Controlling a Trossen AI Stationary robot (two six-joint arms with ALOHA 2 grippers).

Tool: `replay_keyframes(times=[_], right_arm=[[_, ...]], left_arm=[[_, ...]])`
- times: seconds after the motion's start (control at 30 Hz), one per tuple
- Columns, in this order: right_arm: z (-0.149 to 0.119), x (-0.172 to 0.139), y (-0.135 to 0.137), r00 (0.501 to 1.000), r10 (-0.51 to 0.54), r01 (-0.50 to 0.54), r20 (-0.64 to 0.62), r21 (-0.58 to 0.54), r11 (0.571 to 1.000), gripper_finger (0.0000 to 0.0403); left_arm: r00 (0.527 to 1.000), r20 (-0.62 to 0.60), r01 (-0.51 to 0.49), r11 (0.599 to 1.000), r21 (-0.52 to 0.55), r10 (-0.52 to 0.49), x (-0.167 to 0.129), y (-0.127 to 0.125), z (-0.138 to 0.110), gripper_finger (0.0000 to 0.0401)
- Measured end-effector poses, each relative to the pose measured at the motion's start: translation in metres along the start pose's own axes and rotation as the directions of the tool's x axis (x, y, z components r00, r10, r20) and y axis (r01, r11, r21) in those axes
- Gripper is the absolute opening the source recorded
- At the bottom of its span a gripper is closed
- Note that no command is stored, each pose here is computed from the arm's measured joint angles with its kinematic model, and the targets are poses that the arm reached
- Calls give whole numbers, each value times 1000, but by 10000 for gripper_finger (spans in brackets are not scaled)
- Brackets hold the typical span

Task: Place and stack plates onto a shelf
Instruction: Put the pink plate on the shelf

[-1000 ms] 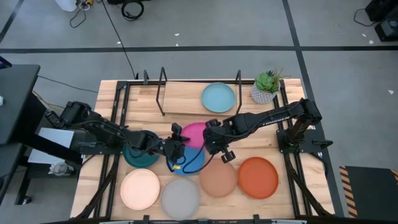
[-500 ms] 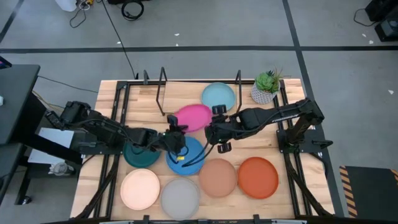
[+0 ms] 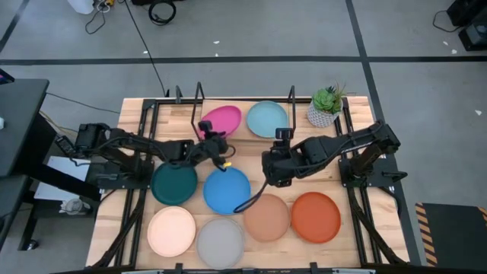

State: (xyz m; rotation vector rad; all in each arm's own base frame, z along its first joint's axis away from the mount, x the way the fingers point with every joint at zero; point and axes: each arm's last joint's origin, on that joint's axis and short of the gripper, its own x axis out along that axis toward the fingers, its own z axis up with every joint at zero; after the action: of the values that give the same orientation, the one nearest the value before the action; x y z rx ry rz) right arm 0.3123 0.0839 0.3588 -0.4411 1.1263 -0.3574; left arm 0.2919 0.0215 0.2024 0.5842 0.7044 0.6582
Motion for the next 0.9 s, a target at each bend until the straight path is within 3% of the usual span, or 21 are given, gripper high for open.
replay_keyframes(times=[0.2, 0.43, 0.9], right_arm=[[-2, -7, 9, 1000, 2, -2, 17, 5, 1000, 158], [-3, -11, 14, 1000, 5, -5, 28, 1, 1000, 158], [-2, -11, 15, 999, 7, -8, 31, 38, 999, 158]], left_arm=[[1000, -31, -1, 999, 46, 2, 24, -4, -8, 54], [997, -65, -19, 975, 221, 34, 51, -15, -19, 55], [995, -95, 26, 940, 339, 6, 64, -15, -28, 64]])
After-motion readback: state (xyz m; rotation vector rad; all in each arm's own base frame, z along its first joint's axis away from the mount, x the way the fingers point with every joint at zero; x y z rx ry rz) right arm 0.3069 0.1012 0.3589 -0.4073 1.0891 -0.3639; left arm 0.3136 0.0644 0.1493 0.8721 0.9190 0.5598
